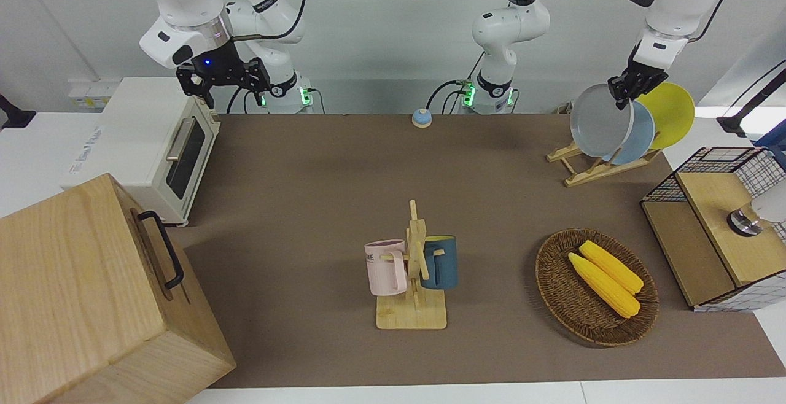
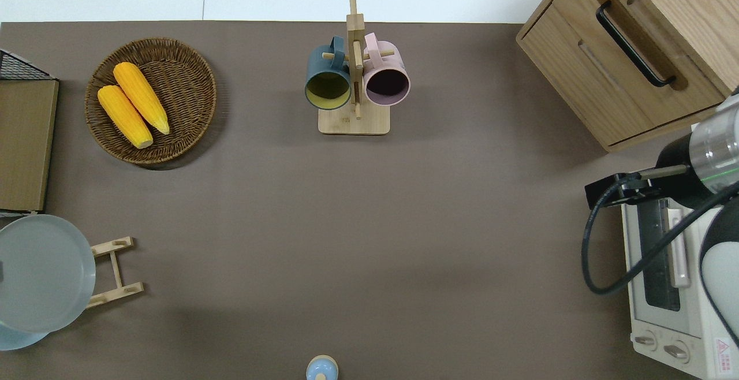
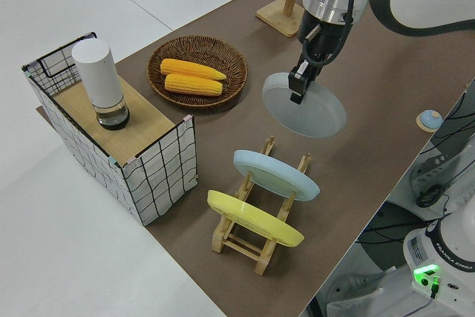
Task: Pick gray plate from low plate rack and place it on table with left arm
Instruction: 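Pull the gray plate out of the rack and swing it onto the table, then lower the gray plate flat onto the table beside the rack, then open the left gripper and withdraw it from the plate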
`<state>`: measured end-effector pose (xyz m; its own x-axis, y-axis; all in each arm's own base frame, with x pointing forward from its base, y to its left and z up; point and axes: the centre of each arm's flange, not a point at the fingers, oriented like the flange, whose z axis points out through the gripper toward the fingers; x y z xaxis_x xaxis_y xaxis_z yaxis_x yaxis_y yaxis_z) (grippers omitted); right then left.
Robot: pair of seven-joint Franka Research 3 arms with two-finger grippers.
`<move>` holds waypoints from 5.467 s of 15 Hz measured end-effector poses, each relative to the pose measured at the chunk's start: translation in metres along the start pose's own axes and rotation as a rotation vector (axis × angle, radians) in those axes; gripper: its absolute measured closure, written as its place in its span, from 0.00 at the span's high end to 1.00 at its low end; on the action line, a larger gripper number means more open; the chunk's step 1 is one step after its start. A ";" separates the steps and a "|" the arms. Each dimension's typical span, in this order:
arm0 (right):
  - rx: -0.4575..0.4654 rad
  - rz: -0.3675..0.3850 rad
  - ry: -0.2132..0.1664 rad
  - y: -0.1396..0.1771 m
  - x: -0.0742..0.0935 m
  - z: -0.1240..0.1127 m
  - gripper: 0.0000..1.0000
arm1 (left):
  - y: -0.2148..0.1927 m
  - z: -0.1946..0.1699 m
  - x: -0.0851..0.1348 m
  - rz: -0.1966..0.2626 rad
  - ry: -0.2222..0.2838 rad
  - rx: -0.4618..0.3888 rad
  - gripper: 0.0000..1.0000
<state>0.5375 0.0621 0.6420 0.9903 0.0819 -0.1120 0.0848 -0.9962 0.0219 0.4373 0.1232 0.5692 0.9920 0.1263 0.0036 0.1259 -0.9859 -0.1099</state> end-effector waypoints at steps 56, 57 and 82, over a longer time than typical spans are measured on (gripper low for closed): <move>0.000 0.000 0.000 0.000 0.000 0.000 0.99 | 0.114 0.194 0.010 0.255 -0.190 -0.578 0.44; 0.000 0.000 0.000 0.000 0.000 0.000 0.99 | 0.113 0.194 0.011 0.253 -0.186 -0.576 0.47; 0.000 0.000 0.000 0.000 0.000 0.000 0.99 | 0.087 0.017 0.061 0.236 -0.040 -0.216 0.99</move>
<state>0.5375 0.0621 0.6420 0.9903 0.0819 -0.1120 0.0848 -0.9962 0.0219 0.5083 0.0475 0.5427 0.9934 -0.1088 -0.0363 -0.1042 -0.9884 0.1106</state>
